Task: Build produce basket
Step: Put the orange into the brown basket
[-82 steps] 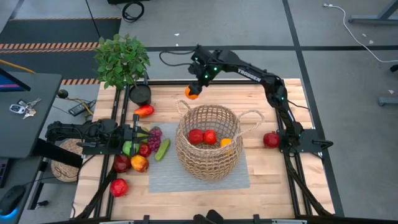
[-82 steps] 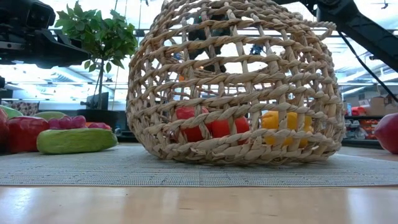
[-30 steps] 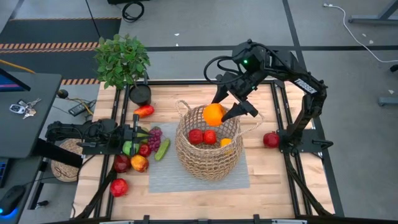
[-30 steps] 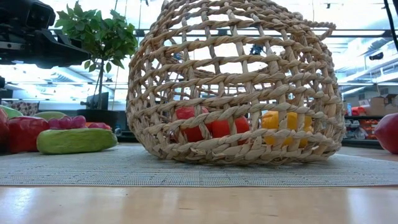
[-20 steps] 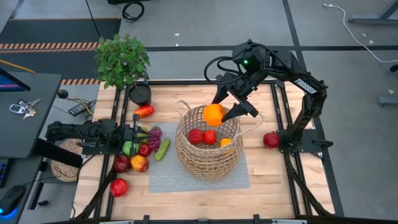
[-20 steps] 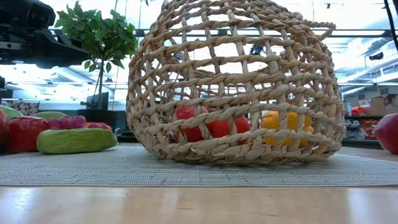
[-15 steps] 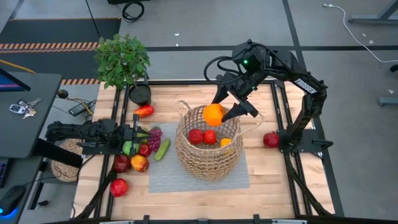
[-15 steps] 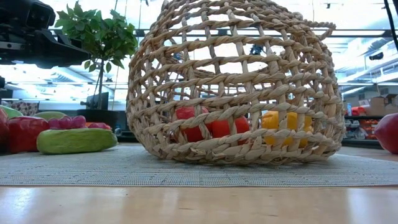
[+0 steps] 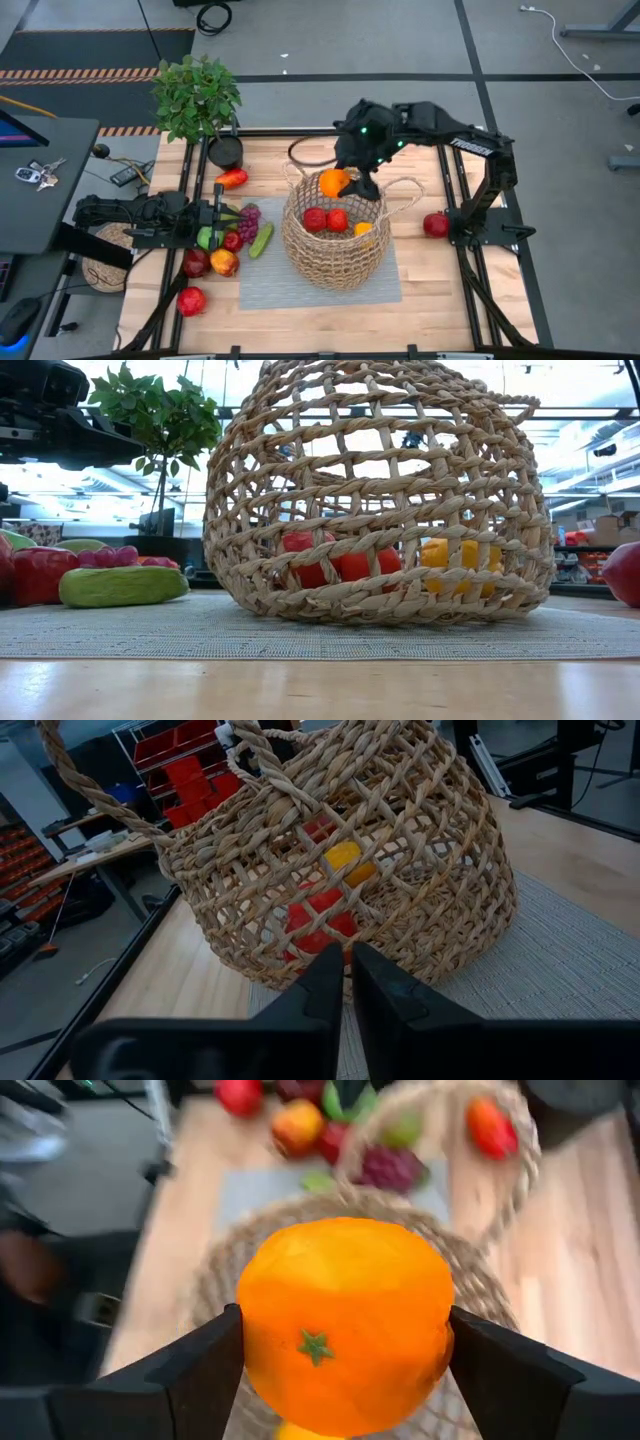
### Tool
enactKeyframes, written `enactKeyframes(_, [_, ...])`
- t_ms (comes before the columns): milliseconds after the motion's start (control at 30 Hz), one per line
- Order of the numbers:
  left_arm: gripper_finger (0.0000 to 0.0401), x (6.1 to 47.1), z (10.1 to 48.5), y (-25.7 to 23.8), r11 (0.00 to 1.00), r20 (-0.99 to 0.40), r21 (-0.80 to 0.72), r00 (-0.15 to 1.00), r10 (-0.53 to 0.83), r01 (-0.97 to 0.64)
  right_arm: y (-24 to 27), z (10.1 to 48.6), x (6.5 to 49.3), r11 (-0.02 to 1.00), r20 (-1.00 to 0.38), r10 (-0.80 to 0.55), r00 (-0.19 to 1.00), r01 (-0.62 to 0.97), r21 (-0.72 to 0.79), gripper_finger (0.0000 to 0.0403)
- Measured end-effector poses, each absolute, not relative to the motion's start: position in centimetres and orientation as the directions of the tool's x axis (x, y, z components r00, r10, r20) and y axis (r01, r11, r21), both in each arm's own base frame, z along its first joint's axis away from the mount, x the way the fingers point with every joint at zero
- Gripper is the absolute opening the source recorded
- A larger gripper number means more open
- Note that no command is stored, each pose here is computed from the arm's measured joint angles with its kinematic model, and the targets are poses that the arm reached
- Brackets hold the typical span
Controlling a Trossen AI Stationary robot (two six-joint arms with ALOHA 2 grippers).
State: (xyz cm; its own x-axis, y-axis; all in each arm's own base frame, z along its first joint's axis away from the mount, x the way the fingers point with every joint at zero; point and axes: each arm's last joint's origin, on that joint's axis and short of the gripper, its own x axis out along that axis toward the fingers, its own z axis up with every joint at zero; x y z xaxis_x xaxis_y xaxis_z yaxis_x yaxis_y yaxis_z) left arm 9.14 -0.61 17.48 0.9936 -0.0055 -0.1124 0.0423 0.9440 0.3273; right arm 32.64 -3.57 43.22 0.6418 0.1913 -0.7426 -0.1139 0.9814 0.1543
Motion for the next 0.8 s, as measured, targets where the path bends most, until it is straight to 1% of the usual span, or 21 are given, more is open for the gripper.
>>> enactKeyframes(133, [0.0036, 9.1, 17.5, -0.6, 0.944, -0.113, 0.327, 0.994, -0.006, 0.042, -3.0, 42.0, 33.1, 0.996, -0.784, 0.080, 0.616, -0.075, 0.043, 0.0325])
enactKeyframes(233, [0.0033, 9.1, 17.5, -0.6, 0.944, -0.113, 0.327, 0.994, -0.006, 0.042, -2.5, 41.6, 33.2, 0.996, -0.799, 0.049, 0.599, -0.085, -0.003, 0.0325])
enactKeyframes(467, [0.0028, 9.1, 17.5, -0.6, 0.944, -0.112, 0.327, 0.994, -0.006, 0.042, -1.8, 41.6, 33.4, 0.994, -0.788, 0.054, 0.613, -0.107, -0.015, 0.0325])
enactKeyframes(800, [0.0036, 9.1, 17.5, -0.6, 0.944, -0.113, 0.327, 0.994, -0.006, 0.043, -1.6, 41.6, 33.5, 0.993, -0.788, 0.061, 0.613, -0.114, -0.011, 0.0325])
